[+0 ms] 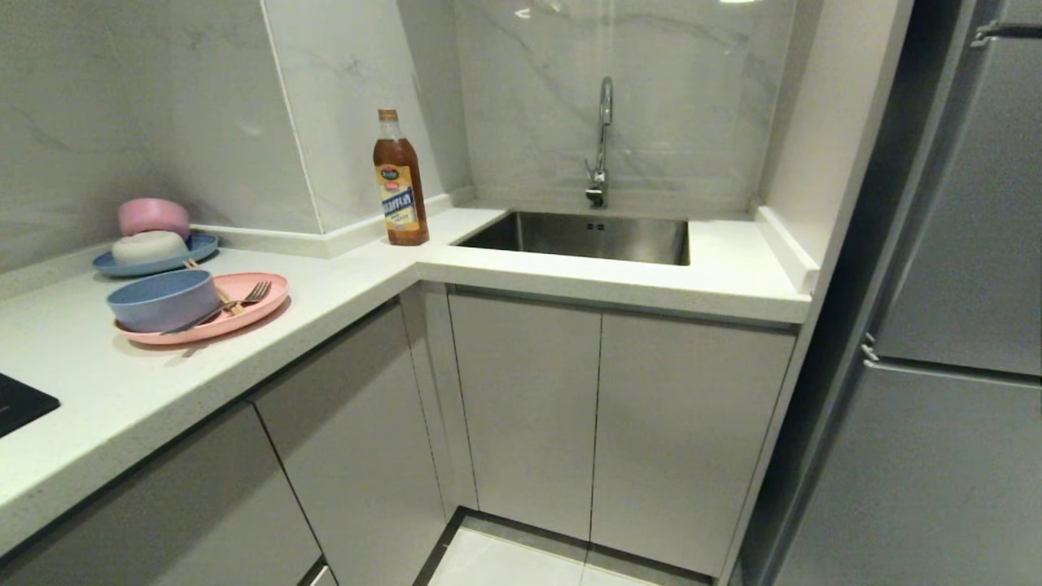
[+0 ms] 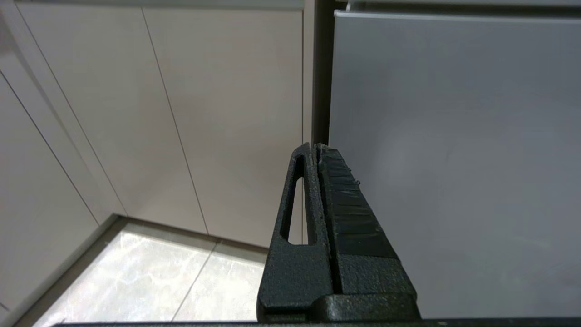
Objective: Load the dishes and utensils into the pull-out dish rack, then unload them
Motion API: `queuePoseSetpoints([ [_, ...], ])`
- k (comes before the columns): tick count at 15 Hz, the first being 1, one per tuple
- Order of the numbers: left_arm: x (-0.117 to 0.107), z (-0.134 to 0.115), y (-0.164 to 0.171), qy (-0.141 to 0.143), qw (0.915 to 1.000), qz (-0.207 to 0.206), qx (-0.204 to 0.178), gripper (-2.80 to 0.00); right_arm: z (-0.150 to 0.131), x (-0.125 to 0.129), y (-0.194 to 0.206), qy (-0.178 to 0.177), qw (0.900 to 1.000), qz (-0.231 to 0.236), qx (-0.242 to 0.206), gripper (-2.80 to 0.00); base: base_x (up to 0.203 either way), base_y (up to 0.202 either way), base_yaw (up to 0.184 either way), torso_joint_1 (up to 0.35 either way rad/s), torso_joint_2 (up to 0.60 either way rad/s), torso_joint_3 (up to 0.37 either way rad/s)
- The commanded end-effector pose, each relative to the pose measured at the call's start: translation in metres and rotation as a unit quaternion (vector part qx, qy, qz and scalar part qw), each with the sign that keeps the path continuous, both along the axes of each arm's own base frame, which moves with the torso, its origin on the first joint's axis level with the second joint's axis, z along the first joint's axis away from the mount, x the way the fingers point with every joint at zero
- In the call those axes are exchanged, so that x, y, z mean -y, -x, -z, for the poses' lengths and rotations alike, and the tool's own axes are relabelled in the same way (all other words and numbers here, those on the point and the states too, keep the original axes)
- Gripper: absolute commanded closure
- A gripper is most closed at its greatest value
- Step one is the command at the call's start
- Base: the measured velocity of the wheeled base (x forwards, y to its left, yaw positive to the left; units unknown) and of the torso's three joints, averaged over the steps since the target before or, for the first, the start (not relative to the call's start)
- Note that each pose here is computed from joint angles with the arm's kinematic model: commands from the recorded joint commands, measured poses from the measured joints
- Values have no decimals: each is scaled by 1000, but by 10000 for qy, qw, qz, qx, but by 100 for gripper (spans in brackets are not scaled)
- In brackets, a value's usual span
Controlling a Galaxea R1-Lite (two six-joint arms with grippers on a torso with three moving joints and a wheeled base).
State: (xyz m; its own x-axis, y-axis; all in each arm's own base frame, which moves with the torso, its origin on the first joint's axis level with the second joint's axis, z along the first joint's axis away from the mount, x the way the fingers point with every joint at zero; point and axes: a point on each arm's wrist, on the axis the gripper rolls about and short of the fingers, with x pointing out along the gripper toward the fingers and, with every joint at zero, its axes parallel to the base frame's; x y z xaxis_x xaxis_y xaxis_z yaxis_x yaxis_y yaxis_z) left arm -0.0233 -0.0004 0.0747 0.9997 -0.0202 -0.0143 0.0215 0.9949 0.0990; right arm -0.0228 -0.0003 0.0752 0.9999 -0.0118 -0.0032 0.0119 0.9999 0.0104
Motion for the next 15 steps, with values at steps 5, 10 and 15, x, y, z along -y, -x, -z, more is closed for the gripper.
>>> queuePoseSetpoints([
  [5,0,0,0,23,10000,-10,2,0,1,0,0,-2,10000,2,-14,0,0,0,0,3,-1,128],
  [10,0,0,0,205,9998,-50,-4,0,1,0,0,-1,10000,2,-9,0,0,0,0,0,0,0],
  [15,0,0,0,205,9998,-48,-4,0,0,0,0,-2,10000,1,-8,0,0,0,0,0,0,0],
])
